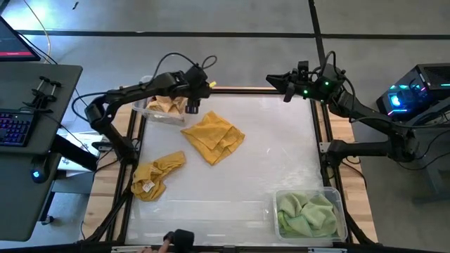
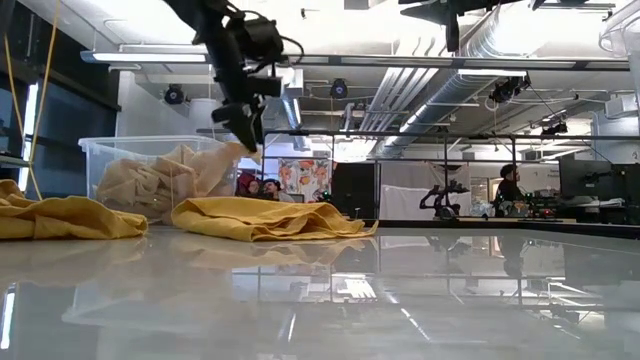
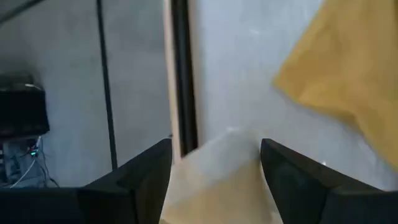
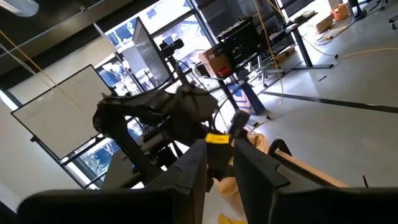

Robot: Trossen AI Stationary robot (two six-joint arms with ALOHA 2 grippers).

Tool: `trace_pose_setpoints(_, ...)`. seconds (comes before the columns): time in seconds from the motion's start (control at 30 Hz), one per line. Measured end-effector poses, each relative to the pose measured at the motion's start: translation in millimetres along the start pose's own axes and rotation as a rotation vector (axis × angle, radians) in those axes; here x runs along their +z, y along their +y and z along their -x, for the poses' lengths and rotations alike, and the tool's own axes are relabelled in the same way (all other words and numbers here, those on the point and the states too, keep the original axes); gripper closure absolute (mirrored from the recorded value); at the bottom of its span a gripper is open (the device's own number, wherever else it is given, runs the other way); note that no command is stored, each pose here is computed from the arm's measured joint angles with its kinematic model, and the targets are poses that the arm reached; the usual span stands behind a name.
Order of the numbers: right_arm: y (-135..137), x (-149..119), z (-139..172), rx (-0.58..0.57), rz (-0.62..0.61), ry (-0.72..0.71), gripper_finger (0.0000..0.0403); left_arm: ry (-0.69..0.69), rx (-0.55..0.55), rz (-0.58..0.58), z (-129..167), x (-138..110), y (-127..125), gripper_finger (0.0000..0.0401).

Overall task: Sort towels by color in basket
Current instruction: Put the light yellow kitchen towel into the top transparent bin

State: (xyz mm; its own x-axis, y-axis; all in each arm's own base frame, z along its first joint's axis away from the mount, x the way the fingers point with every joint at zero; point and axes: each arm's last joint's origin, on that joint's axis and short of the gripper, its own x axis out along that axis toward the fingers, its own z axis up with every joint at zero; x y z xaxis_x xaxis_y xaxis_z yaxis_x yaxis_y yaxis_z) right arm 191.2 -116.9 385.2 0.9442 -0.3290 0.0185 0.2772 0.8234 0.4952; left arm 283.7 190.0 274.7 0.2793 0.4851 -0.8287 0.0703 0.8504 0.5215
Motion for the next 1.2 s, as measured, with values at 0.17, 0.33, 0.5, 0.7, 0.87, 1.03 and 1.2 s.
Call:
trace_pose_setpoints(0.17,0.1,0.1,0.0,0.0,0.0,0.0,0.0327,0.067,-0.072,-0.003,-16.9,-2.9,-6.0,0.0228)
trace_pose_setpoints(0.33,0.0,0.0,0.0,0.0,0.0,0.0,0.0327,0.092,-0.081,0.05,-22.3,-4.9,-5.9,0.0351)
trace_pose_setpoints(0.5,-0.3,0.2,0.1,-0.002,0.0,-0.001,0.0327,0.027,-0.024,0.197,-1.7,0.8,6.8,0.0389)
trace_pose_setpoints(0.7,-0.8,0.3,0.2,-0.013,0.006,-0.005,0.0327,-0.018,0.14,0.464,54.8,-15.9,24.1,0.0396)
trace_pose_setpoints(0.87,-1.7,-1.0,0.3,-0.023,0.004,0.007,0.0327,0.074,0.075,0.696,79.1,-62.5,23.3,0.0399)
trace_pose_setpoints(1.03,-2.5,-1.1,0.3,-0.045,0.029,0.002,0.0327,0.145,-0.056,0.849,41.5,-109.8,9.0,0.04)
trace_pose_setpoints(1.2,-3.6,-1.6,0.4,-0.074,0.027,-0.001,0.0327,0.121,-0.099,1.008,-6.8,-129.4,-11.7,0.0398)
